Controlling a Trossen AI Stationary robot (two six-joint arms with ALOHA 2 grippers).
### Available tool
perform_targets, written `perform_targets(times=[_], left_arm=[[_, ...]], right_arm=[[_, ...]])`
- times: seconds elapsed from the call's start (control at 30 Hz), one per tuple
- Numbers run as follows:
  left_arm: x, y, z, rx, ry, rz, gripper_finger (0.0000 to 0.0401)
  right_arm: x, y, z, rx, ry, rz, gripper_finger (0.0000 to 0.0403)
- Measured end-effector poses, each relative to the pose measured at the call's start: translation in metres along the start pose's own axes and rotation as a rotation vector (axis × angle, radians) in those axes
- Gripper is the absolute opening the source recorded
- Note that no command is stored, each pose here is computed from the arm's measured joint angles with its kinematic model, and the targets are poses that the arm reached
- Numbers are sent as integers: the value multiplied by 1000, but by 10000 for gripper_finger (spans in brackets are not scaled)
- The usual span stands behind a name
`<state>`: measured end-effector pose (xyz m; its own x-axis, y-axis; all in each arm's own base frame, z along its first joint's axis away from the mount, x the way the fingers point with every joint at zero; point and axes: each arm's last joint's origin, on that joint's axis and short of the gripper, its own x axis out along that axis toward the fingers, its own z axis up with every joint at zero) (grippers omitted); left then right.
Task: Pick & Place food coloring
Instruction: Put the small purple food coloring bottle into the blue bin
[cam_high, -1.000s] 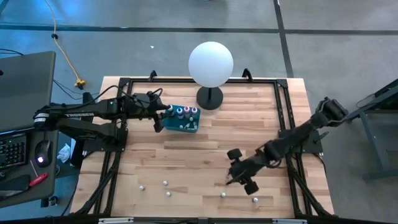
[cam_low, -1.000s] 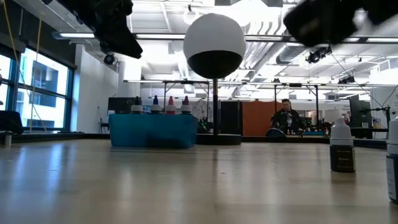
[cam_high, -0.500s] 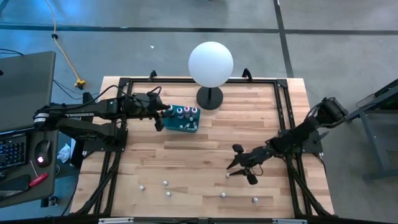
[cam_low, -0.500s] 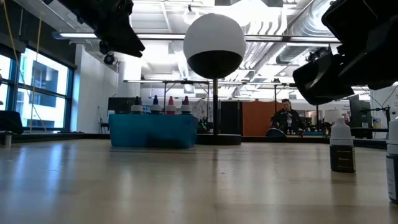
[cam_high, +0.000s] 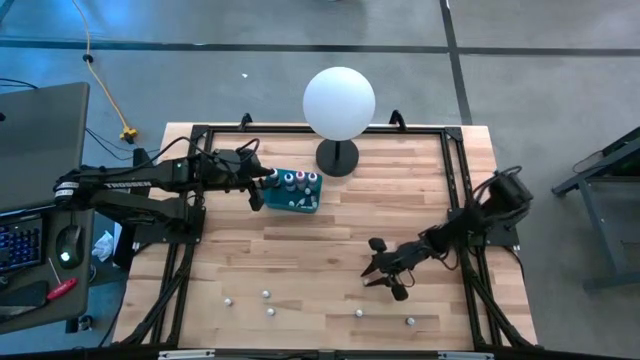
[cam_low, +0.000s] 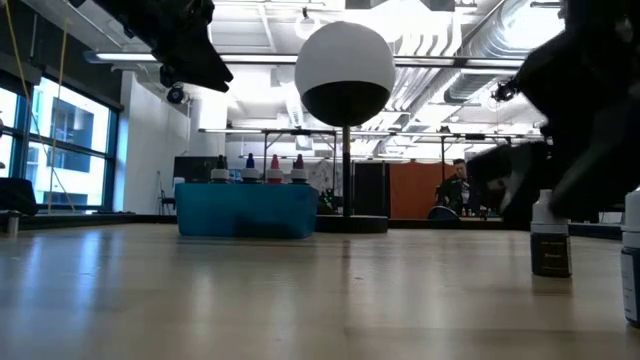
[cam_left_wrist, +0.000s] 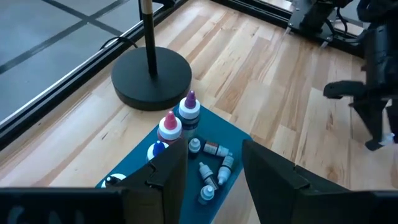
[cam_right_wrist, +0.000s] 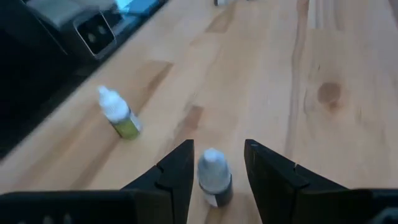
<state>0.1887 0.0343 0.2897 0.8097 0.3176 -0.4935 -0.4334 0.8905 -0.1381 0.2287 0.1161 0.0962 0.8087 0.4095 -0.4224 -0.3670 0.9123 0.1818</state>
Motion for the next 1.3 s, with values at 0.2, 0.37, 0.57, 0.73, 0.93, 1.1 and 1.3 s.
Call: perform_targets(times=[0.2,0.37,0.57,0.73,0.93,1.1,1.3], left_arm=[[0,0,0,1,0,0,152],[0,0,0,3,-1,0,152],[0,0,0,4,-1,1,152],[0,0,1,33,-5,3,152],[0,0,1,40,-6,-2,152],[0,0,-1,43,9,-1,152],[0,1,-4,55,44,11,152]], right_arm=[[21,-6,-12,-4,4,-48,133],[37,-14,-8,23,8,-18,99],[45,-35,19,-30,-95,-116,42],[51,-80,71,-136,-255,-388,42],[52,-148,160,-137,-383,-642,49],[56,-191,192,-65,-195,-720,42],[79,-215,164,37,-99,-745,46]])
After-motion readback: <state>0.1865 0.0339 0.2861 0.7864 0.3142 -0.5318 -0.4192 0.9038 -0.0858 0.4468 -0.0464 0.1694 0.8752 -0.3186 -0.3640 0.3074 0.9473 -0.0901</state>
